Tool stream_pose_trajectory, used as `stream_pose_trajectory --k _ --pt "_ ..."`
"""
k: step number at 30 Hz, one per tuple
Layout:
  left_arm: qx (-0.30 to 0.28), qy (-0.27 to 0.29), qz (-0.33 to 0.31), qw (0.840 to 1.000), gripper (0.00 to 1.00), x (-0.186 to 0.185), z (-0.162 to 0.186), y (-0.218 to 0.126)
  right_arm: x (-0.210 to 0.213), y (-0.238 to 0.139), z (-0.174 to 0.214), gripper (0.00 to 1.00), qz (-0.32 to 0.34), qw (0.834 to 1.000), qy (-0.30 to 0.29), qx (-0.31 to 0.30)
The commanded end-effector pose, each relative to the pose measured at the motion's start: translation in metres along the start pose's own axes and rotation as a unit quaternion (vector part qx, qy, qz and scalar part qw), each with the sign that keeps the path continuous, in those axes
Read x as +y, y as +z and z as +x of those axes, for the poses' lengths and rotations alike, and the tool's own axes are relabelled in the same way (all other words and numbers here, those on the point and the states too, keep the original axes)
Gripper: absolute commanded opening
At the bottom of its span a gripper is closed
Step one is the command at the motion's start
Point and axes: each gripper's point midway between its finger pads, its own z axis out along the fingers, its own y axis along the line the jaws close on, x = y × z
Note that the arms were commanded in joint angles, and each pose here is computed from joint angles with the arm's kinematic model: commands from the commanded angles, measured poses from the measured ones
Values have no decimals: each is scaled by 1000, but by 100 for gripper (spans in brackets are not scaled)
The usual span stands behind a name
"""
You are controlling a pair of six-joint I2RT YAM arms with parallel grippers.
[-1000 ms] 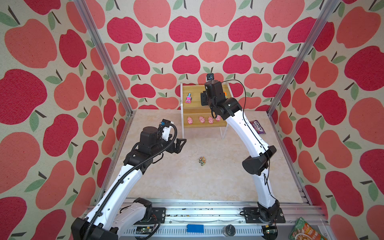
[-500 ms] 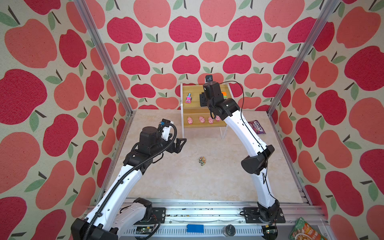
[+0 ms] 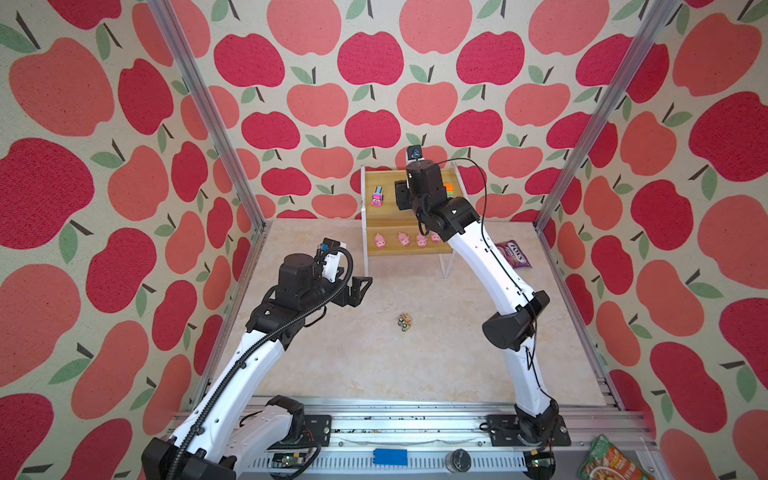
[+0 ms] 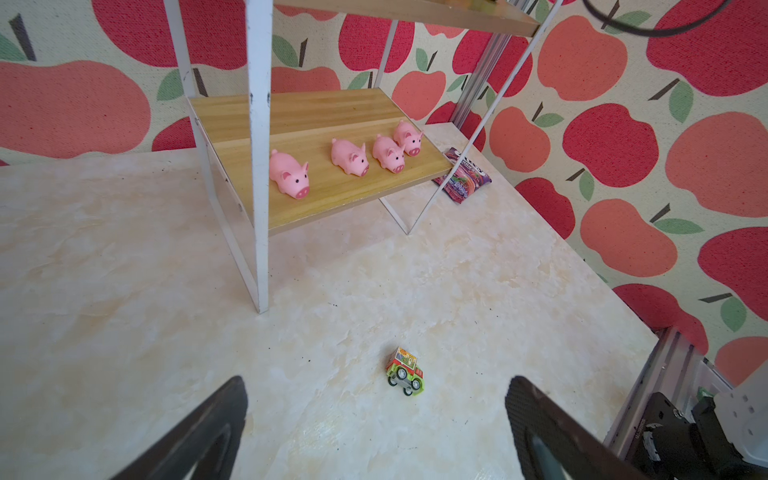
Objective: Place and organize the plastic toys onto the shelf
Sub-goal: 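Withdraw the right arm from the shelf and move it over the green car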
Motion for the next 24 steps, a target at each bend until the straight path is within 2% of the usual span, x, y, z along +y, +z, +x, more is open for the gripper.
stream_pose_trajectory --k 1,5,11,16,20,24 --pt "-2 -1 -8 1000 99 5 3 -2 -16 -53 -65 66 -6 997 8 -81" --pt "-2 -6 -16 1000 99 9 3 -1 -21 -79 -72 69 -13 996 -6 -85" --pt "3 -24 -40 999 99 20 6 0 -20 -113 -29 72 -36 997 -39 -58" --pt "15 -45 -65 997 99 31 8 0 -27 -145 50 74 -56 997 -49 -24" --pt "47 -67 -91 993 99 40 15 2 -26 -157 142 74 -84 995 -31 47" --pt "79 -86 -101 988 99 44 30 -1 -6 -162 229 73 -130 985 5 117"
